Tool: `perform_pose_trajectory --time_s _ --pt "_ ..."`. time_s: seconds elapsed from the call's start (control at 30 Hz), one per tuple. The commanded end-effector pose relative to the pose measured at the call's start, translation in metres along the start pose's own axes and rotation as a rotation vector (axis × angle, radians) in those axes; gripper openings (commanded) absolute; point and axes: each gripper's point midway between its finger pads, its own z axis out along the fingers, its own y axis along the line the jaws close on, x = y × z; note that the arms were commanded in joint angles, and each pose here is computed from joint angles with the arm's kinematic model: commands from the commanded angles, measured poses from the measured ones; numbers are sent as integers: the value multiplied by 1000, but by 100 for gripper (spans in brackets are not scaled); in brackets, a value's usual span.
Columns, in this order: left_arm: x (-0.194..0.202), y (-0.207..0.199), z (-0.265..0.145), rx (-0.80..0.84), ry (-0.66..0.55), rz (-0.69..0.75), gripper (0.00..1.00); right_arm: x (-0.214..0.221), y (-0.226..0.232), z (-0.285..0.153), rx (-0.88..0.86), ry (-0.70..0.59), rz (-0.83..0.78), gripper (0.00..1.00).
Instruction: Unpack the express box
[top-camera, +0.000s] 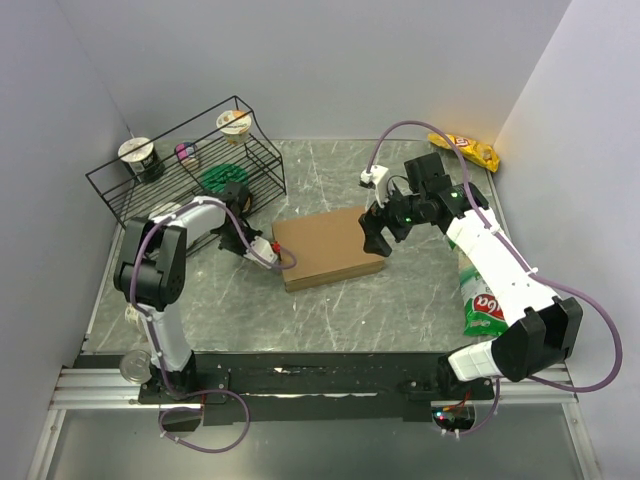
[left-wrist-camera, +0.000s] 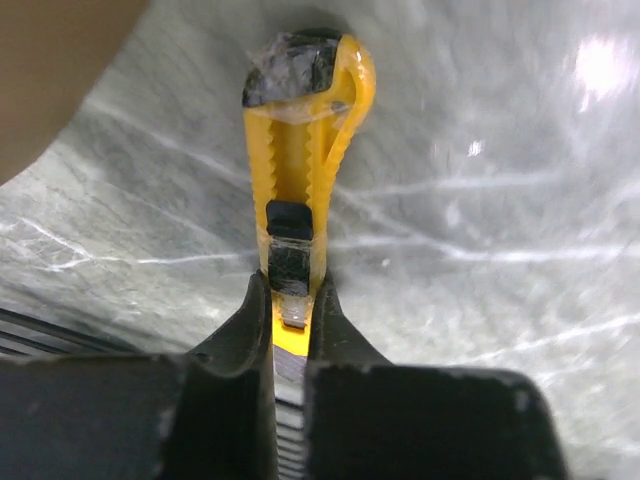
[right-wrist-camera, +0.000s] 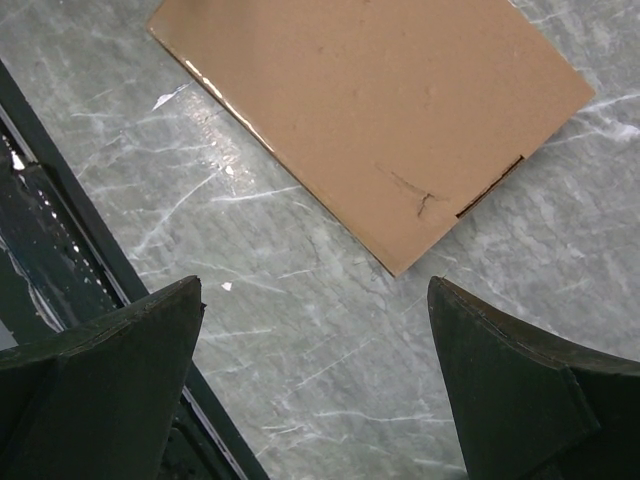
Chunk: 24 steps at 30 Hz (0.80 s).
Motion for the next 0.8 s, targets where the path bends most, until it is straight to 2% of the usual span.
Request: perform_pose_trajectory --time_s 0.0,0.07,0.17,0.27,0.3,0.37,0.4,0.47,0.53,0.6,0.77 --pt "-43 -15 3 7 -170 -207 1 -6 -7 -1 36 -14 -18 100" --pt "-50 -9 -12 -42 -196 -358 1 -13 -12 -3 54 -26 -15 100" --pt "-60 4 -40 -150 -250 -503 1 -32 -22 -8 81 -62 -8 100" --pt "-68 9 -64 -276 -297 -584 1 -59 -29 -13 80 -120 17 100" --pt "-67 26 -75 -380 -307 -581 1 -66 -31 -8 59 -132 34 100" --pt "-73 30 -88 -484 -315 -617 1 -92 -27 -12 -12 -216 96 100" --pt "-74 42 -99 -565 -325 -603 1 -96 -29 -2 -54 -218 141 100" --pt "-81 42 -106 -613 -329 -612 1 -117 -17 0 -175 -266 203 100" --pt "-88 47 -113 -653 -336 -594 1 -123 -11 19 -301 -253 282 99" --pt "-91 52 -122 -696 -334 -606 1 -137 4 29 -415 -277 282 98" --pt "-99 74 -148 -810 -348 -630 1 -149 16 46 -457 -267 319 97"
